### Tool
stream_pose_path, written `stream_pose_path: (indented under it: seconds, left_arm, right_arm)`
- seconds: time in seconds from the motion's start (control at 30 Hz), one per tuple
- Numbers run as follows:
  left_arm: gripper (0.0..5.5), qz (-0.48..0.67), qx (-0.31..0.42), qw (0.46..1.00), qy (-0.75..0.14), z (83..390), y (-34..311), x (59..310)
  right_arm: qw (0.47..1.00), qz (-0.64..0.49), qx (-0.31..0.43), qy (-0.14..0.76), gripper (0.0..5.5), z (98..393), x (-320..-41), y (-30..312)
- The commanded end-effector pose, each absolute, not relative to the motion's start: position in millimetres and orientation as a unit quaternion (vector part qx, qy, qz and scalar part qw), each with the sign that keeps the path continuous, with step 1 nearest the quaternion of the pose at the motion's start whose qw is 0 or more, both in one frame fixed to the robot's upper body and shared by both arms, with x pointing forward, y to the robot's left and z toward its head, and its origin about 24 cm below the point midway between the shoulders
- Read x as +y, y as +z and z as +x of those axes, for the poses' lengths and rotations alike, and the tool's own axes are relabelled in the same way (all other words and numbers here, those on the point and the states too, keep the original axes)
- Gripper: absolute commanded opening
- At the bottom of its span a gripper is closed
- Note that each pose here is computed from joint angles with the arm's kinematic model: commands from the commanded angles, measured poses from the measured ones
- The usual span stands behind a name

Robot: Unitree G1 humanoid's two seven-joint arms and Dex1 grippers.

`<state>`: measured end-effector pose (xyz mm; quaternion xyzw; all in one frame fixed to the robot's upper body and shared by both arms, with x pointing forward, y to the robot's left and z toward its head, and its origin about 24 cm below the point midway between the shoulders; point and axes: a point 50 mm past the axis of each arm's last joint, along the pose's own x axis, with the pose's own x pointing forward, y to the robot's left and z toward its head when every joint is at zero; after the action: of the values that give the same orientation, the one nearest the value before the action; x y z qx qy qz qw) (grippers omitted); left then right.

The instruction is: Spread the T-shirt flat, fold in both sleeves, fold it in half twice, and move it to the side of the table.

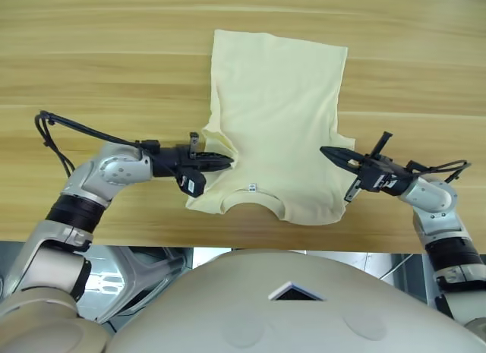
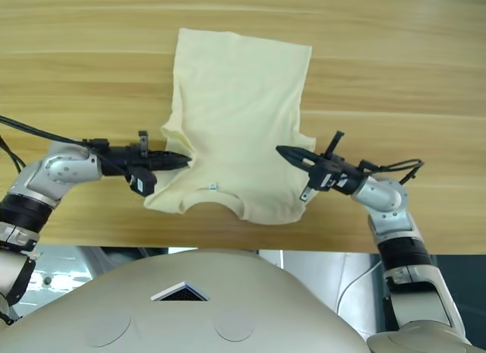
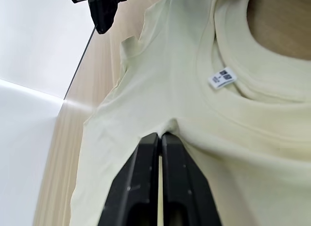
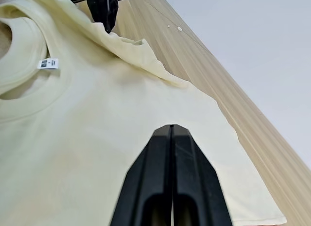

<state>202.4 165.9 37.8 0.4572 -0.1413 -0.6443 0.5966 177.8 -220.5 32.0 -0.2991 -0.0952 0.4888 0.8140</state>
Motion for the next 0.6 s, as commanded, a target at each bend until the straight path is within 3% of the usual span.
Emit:
stream_pose_path:
  seconds: [0.03,0.13,0.3,0.6]
  left_arm:
    - [0.01,0.454,-0.113,0.605,-0.645,206,31,162]
    - [0.01,0.452,-0.096,0.615,-0.639,211,29,159]
    - [0.93,0.454,-0.088,0.644,-0.610,225,31,156]
    - [2.33,0.413,-0.111,0.665,-0.612,221,31,151]
  right_arm:
    - [0.806,-0.309,-0.101,0.494,0.00,181,-220,36]
    - [0.806,-0.309,-0.102,0.494,0.00,181,-219,36]
    - [0.807,-0.307,-0.103,0.495,0.00,181,-218,36]
    - [0.807,-0.306,-0.104,0.494,0.00,182,-217,35]
